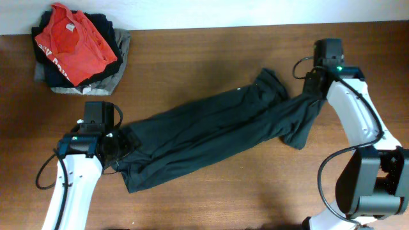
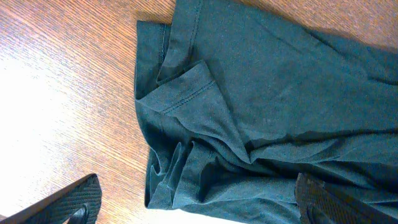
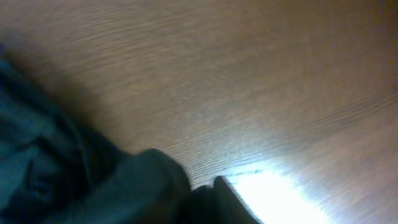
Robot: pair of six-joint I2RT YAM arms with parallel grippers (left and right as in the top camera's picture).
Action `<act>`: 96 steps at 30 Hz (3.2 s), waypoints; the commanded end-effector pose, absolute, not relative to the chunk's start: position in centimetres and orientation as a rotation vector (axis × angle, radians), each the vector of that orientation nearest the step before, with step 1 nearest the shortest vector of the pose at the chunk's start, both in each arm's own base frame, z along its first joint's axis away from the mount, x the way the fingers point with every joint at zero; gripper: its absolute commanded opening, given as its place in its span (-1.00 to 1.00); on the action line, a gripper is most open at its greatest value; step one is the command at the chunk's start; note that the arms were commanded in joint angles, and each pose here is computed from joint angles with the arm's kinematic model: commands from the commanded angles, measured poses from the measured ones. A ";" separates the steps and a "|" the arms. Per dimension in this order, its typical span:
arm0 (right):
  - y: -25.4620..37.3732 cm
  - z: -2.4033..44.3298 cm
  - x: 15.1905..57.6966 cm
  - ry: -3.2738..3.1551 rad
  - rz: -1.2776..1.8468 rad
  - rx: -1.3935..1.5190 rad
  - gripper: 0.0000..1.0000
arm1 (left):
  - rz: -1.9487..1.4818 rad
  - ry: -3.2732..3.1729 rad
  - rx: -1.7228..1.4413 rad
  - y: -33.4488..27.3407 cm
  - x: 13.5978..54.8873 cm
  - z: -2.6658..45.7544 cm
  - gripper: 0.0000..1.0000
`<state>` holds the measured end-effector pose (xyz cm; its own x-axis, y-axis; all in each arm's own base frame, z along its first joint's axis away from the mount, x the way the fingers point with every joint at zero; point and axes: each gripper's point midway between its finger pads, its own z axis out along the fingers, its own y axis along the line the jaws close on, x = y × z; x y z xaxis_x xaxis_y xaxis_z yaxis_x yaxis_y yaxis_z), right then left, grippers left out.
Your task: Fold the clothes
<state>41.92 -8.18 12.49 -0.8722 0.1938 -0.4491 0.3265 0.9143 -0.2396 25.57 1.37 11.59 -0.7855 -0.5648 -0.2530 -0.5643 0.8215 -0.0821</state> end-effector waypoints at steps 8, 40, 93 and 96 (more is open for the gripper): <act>-1.7 12.0 42.1 2.704 -0.195 0.327 0.97 | -0.237 2.825 -0.756 -1.7 25.1 11.6 0.98; 0.9 11.5 41.9 2.737 0.033 0.365 0.97 | -0.141 3.152 -0.878 -1.9 23.7 1.3 0.98; 5.1 2.5 49.9 2.656 0.255 0.351 -0.92 | -0.177 3.054 -0.841 -1.8 26.8 0.2 0.98; 4.0 3.1 49.7 2.678 0.155 0.348 -0.92 | -0.175 3.060 -0.842 -1.9 26.7 0.2 0.98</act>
<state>48.87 4.90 2.21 -0.8844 0.2810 -0.3727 0.2070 0.9518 0.2265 27.09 -2.02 0.56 -0.8585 -0.5103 0.0505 -0.5126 0.8516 -0.1092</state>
